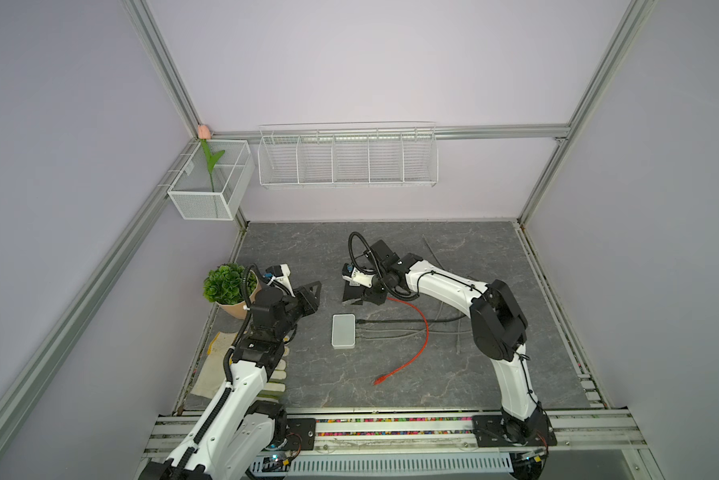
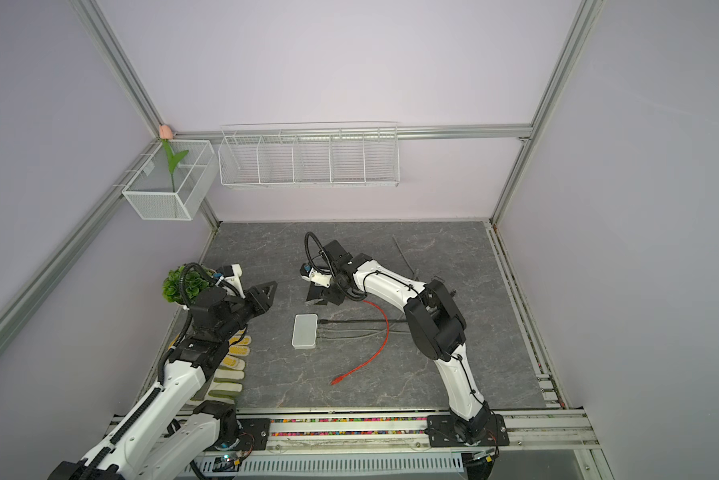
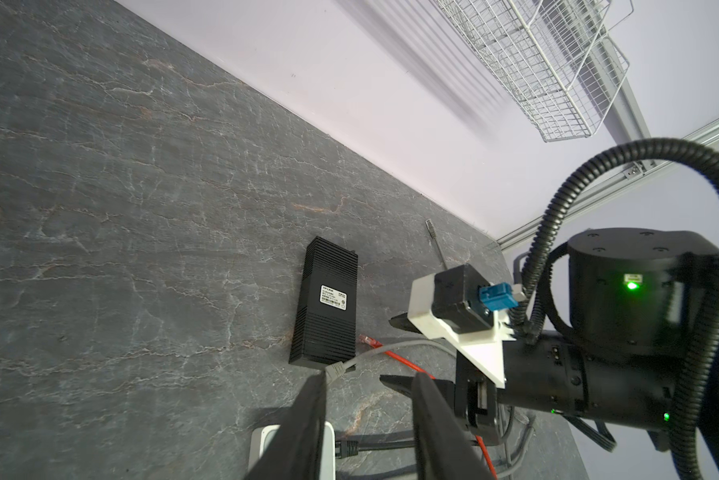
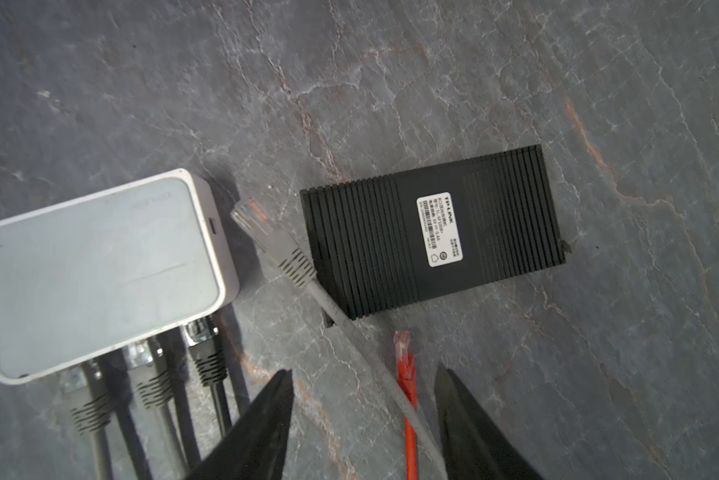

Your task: Insert the plug into the switch port

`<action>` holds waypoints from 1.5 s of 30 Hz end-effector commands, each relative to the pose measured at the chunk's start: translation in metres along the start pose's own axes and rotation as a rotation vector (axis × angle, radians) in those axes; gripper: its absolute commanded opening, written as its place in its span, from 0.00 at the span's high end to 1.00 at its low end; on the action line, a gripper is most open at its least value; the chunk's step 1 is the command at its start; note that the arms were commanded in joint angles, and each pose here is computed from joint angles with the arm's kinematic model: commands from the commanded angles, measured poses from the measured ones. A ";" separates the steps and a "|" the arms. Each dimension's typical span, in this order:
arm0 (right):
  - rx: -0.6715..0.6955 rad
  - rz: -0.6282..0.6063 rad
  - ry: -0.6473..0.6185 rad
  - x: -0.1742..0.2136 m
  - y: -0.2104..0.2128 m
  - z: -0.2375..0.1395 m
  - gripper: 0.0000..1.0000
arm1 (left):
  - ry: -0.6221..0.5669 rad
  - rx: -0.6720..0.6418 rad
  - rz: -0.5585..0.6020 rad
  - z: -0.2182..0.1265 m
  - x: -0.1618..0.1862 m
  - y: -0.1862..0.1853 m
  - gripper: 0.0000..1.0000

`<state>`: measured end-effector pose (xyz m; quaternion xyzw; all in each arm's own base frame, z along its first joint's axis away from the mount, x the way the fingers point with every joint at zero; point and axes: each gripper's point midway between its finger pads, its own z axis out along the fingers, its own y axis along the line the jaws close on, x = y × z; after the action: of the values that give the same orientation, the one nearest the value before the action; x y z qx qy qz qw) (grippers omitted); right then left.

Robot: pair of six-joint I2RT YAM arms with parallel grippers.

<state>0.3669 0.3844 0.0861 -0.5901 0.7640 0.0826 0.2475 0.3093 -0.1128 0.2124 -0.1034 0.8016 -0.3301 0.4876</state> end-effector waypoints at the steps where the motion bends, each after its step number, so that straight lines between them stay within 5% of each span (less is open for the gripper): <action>1: 0.040 -0.006 0.038 0.009 -0.003 -0.008 0.42 | 0.003 -0.028 0.014 -0.003 0.004 0.008 0.64; 25: -0.049 -0.060 0.083 0.013 0.005 0.036 0.49 | -0.014 -0.027 0.031 -0.010 0.000 0.005 0.63; 33: -0.053 -0.049 0.083 0.014 0.004 0.038 0.79 | -0.014 -0.031 0.031 -0.009 0.000 0.006 0.63; 45: 0.056 -0.017 0.070 0.013 -0.013 0.003 0.93 | -0.026 -0.025 0.041 -0.012 -0.005 0.002 0.63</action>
<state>0.3729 0.3814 0.0470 -0.6078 0.7639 0.0554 0.2096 0.3026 -0.1087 0.2150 -0.0970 0.8031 -0.3181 0.4943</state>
